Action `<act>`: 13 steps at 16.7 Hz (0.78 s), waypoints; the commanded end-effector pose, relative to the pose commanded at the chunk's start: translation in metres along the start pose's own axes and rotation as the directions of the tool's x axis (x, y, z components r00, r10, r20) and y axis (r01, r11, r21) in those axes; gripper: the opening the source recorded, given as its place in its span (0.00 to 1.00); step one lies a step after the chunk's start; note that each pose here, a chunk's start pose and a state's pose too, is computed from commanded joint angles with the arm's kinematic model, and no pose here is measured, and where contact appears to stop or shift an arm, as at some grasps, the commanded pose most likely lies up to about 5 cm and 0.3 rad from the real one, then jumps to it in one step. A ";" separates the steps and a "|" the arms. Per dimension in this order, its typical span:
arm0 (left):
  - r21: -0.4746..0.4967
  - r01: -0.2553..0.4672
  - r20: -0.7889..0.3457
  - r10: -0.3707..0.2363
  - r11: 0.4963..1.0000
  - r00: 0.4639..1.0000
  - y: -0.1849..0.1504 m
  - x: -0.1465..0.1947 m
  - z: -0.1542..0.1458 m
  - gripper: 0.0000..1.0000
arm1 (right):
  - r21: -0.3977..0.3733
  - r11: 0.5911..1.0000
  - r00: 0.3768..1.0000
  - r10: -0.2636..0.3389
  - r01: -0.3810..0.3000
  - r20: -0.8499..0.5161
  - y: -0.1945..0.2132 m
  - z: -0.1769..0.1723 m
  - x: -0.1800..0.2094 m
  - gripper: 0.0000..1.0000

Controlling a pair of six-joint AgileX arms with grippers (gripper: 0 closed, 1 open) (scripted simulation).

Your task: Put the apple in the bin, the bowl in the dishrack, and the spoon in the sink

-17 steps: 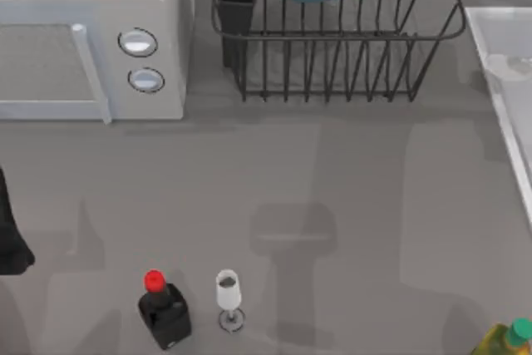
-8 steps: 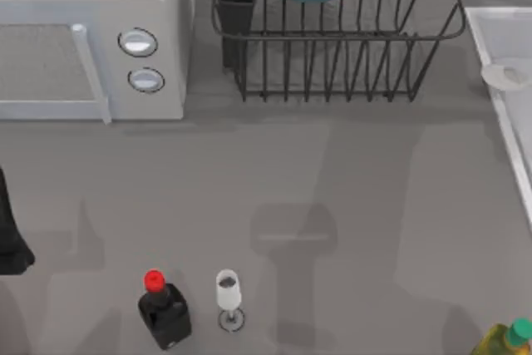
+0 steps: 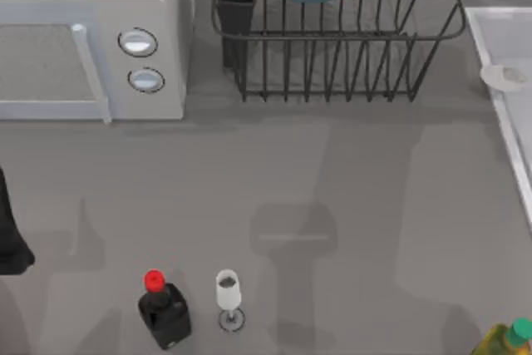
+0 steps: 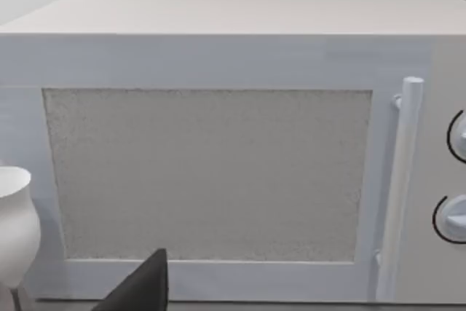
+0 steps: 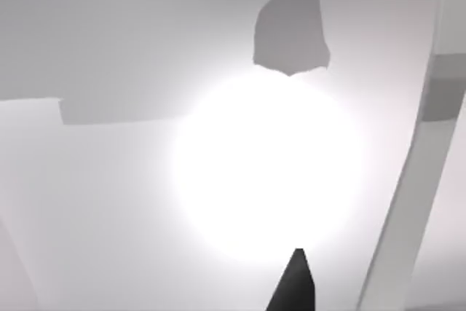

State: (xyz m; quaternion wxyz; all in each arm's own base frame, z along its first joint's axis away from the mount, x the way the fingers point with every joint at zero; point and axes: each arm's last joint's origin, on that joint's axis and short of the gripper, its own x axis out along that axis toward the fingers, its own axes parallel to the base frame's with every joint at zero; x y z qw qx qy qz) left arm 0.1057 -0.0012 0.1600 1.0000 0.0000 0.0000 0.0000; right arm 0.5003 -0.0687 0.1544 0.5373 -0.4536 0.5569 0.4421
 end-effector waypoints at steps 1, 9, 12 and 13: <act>0.000 0.000 0.000 0.000 1.000 1.000 0.000 0.000 0.000 1.00 | 0.000 1.000 1.000 0.000 0.000 0.000 0.000 0.000 0.000 0.53; 0.000 0.000 0.000 0.000 1.000 1.000 0.000 0.000 0.000 1.00 | 0.000 1.000 1.000 0.000 0.000 0.000 0.000 0.000 0.000 1.00; 0.000 0.000 0.000 0.000 1.000 1.000 0.000 0.000 0.000 1.00 | 0.000 1.000 1.000 0.000 0.000 0.000 0.000 0.000 0.000 1.00; 0.000 0.000 0.000 0.000 1.000 1.000 0.000 0.000 0.000 1.00 | 0.000 1.000 1.000 0.000 0.000 0.000 0.000 0.000 0.000 1.00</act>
